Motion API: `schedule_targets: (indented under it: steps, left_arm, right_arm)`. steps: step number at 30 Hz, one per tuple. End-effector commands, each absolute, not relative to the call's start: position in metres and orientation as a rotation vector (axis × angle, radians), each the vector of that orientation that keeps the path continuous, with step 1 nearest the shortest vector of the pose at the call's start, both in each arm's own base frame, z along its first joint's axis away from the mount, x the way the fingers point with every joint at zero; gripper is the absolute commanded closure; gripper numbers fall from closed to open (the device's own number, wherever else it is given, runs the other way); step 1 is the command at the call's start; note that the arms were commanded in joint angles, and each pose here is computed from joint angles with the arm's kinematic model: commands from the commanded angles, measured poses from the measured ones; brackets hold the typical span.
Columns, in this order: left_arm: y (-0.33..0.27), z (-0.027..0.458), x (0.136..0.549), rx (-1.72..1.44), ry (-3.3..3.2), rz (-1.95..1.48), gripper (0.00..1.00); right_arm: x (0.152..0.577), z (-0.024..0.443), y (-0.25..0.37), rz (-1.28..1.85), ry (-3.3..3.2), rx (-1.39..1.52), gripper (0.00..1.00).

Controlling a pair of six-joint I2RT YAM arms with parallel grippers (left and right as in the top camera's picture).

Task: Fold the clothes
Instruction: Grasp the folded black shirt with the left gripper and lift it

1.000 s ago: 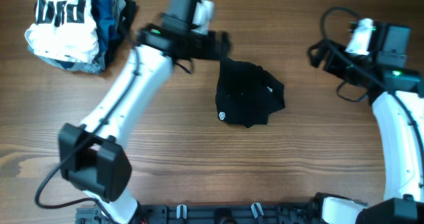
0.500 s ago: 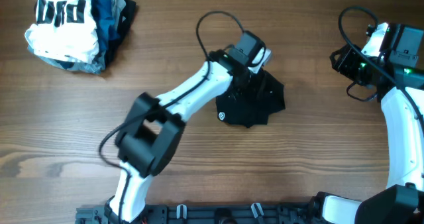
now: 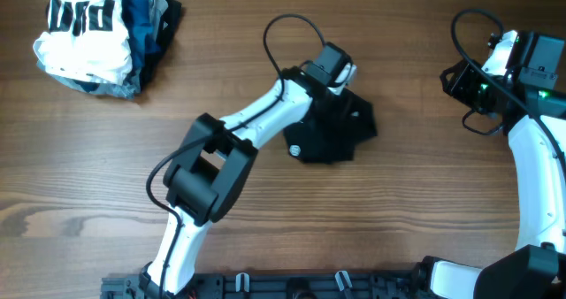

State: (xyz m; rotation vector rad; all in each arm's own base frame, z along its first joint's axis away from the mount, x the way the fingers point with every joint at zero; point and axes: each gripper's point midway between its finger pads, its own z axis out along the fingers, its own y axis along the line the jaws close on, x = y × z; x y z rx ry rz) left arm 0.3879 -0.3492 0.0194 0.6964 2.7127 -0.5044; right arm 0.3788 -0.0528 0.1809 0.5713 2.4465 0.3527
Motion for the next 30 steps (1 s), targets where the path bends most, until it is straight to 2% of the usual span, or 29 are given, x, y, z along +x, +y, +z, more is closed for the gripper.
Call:
schedule_targets:
  steps: [1, 4, 5, 7, 10, 13, 14, 19, 23, 25, 28, 30]
  left_arm:
    - [-0.221, -0.031, 0.422, 0.821, 2.785, 0.133, 0.96]
    - [-0.17, -0.029, 0.439, 0.867, 2.773, 0.342, 0.92]
    - [-0.155, -0.027, 0.447, 0.868, 2.764, 0.391, 0.87]
    - [-0.131, -0.025, 0.459, 0.882, 2.751, 0.429, 0.64]
    - [-0.106, -0.021, 0.475, 0.905, 2.723, 0.45, 0.38]
    - [-0.1, -0.002, 0.488, 0.949, 2.661, 0.477, 0.19]
    - [-0.102, 0.01, 0.493, 0.935, 2.636, 0.48, 0.16]
    - [-0.14, 0.079, 0.515, 0.9, 2.466, 0.437, 0.1]
    - [-0.175, 0.114, 0.51, 0.946, 2.373, 0.353, 0.08]
    - [-0.193, 0.116, 0.496, 1.031, 2.364, 0.298, 0.08]
    - [-0.202, 0.102, 0.463, 1.164, 2.443, 0.275, 0.08]
    - [-0.193, 0.08, 0.423, 1.242, 2.614, 0.246, 0.09]
  right_arm:
    - [0.379, 0.177, -0.056, 0.329, 2.458, 0.561, 0.55]
    - [0.379, 0.177, -0.056, 0.33, 2.458, 0.561, 0.55]
    - [0.379, 0.177, -0.056, 0.33, 2.458, 0.561, 0.55]
    - [0.379, 0.176, -0.055, 0.331, 2.459, 0.561, 0.55]
    - [0.379, 0.175, -0.056, 0.329, 2.462, 0.558, 0.54]
    - [0.38, 0.172, -0.056, 0.328, 2.47, 0.556, 0.54]
    - [0.38, 0.171, -0.056, 0.329, 2.472, 0.558, 0.54]
    - [0.382, 0.163, -0.056, 0.333, 2.489, 0.567, 0.53]
    - [0.383, 0.158, -0.056, 0.335, 2.503, 0.574, 0.53]
    - [0.383, 0.156, -0.056, 0.336, 2.508, 0.575, 0.53]
    - [0.383, 0.156, -0.056, 0.335, 2.509, 0.574, 0.46]
    - [0.383, 0.155, -0.056, 0.335, 2.509, 0.573, 0.38]
